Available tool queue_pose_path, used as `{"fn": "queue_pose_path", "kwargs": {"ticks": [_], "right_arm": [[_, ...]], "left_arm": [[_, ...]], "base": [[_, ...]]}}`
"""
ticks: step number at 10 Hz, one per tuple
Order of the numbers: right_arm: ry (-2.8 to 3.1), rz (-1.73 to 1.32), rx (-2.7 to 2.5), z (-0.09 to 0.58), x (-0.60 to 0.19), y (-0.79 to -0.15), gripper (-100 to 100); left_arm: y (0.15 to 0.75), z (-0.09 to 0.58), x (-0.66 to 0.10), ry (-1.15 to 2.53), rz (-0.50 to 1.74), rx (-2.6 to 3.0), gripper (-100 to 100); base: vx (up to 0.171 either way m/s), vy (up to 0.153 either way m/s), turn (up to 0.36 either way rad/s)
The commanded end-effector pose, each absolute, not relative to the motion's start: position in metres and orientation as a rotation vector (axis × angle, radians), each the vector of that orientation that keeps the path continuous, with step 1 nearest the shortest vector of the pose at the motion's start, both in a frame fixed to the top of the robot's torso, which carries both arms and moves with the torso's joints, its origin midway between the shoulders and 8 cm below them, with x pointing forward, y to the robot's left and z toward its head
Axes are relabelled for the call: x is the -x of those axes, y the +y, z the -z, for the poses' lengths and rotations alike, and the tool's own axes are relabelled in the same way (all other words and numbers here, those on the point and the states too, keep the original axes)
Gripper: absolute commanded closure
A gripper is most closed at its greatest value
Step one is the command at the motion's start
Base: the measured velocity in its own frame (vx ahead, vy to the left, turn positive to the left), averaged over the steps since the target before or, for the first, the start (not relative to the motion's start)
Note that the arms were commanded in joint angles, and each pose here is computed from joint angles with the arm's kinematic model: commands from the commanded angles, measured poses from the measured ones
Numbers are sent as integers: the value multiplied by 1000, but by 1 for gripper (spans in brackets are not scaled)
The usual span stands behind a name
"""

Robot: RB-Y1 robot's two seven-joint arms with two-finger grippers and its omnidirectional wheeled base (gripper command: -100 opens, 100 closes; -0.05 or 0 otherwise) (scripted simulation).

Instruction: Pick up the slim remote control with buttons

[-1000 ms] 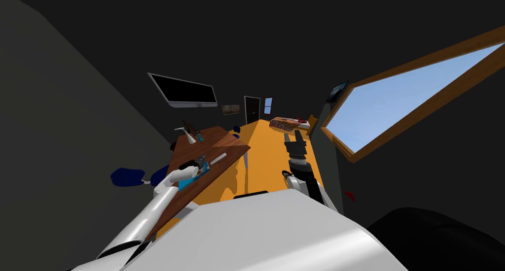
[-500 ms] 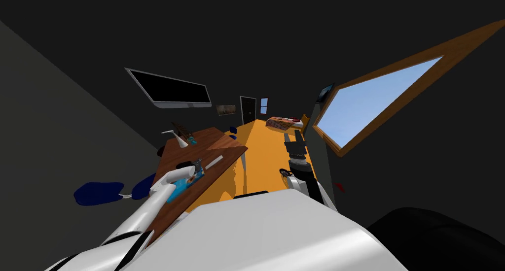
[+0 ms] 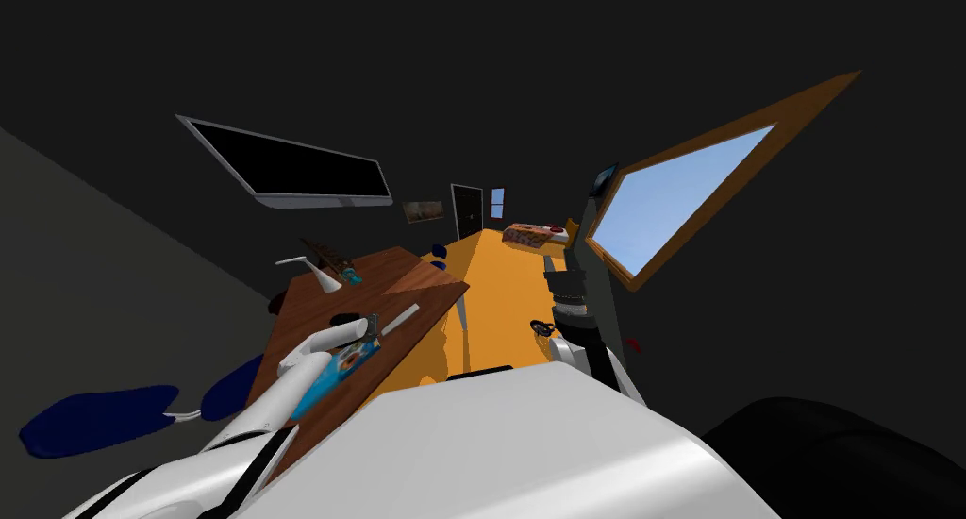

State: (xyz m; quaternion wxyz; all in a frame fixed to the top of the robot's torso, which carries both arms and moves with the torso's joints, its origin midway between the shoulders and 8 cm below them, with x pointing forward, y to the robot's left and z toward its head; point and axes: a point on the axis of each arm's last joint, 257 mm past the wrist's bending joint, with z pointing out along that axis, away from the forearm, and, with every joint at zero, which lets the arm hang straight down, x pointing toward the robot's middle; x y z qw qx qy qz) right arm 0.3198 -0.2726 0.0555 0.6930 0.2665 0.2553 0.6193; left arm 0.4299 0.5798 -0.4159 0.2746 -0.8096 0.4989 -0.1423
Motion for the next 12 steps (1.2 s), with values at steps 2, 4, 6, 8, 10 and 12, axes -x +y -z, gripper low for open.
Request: {"fn": "queue_pose_path", "kwargs": {"ticks": [2, 4, 6, 8, 10, 12], "right_arm": [[570, -1383, -595, -56, -320, -273, 0], [570, -1383, -595, -56, -320, -273, 0], [570, -1383, -595, -55, -320, -273, 0], [570, -1383, -595, -55, -320, -273, 0], [570, -1383, -595, -55, -320, -273, 0], [570, -1383, -595, -55, -320, -273, 0]], "left_arm": [[588, 427, -409, 1281, 333, 2310, -100], [592, 435, -395, 1222, 305, 2410, -100], [593, 439, -384, 1164, 289, 2496, -100], [593, 444, -373, 1102, 268, 2581, -100], [594, 454, -352, 1026, 224, 2679, -100], [592, 458, -340, 963, 203, 2752, -100]], "base": [[36, 28, -149], [42, 26, -171], [29, 19, -89], [42, 30, -144], [48, 34, -168], [41, 38, -96]]}}
